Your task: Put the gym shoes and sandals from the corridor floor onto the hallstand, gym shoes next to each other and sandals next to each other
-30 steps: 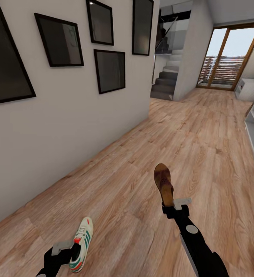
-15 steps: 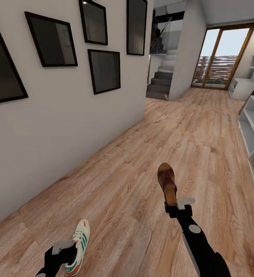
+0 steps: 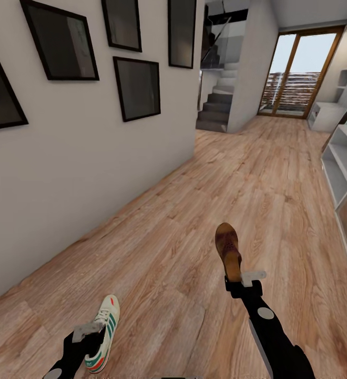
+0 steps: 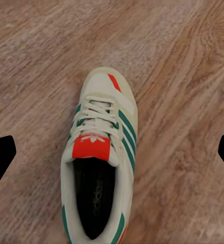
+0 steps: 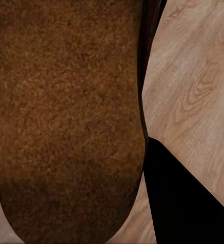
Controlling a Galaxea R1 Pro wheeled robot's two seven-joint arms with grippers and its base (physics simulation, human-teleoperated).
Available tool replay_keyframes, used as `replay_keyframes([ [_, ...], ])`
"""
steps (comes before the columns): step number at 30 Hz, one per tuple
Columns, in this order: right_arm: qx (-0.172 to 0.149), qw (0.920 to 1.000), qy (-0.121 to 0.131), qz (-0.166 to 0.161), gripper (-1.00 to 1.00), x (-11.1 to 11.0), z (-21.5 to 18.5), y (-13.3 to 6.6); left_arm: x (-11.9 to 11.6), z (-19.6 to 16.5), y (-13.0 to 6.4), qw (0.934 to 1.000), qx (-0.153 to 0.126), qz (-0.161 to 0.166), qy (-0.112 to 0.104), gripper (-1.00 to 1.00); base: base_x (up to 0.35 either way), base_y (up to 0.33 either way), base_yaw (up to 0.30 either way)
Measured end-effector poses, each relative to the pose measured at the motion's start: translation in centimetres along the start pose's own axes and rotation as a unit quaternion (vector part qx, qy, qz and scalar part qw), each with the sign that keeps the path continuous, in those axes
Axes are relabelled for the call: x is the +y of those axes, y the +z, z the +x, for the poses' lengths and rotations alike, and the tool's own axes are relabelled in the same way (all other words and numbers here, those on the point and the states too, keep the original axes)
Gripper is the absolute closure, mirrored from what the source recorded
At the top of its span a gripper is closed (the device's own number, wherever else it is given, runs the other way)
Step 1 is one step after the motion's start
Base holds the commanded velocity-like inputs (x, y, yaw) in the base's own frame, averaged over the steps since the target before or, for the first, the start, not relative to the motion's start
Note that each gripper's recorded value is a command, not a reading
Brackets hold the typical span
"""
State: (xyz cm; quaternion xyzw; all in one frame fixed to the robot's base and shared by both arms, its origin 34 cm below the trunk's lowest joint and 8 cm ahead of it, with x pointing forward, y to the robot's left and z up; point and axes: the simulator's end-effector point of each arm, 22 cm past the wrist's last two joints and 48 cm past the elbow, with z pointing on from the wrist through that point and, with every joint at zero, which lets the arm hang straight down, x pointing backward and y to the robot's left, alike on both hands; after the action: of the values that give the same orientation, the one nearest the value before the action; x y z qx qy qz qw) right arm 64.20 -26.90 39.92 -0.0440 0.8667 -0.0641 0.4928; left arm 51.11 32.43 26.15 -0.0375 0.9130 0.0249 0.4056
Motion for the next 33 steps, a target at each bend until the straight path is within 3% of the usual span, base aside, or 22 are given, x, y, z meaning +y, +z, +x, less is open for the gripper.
replay_keyframes([
  [19,0.047,0.9989,-0.003,-0.007,1.0,1.0,6.0,1.7,0.6,4.1,1.3,0.9995,0.03,-0.01,0.001,-1.0,0.0,0.0,0.035],
  [33,0.086,0.9962,-0.005,-0.012,1.0,1.7,10.5,2.7,0.5,8.0,1.8,0.9977,0.067,-0.011,0.003,-1.0,0.0,0.0,0.077],
])
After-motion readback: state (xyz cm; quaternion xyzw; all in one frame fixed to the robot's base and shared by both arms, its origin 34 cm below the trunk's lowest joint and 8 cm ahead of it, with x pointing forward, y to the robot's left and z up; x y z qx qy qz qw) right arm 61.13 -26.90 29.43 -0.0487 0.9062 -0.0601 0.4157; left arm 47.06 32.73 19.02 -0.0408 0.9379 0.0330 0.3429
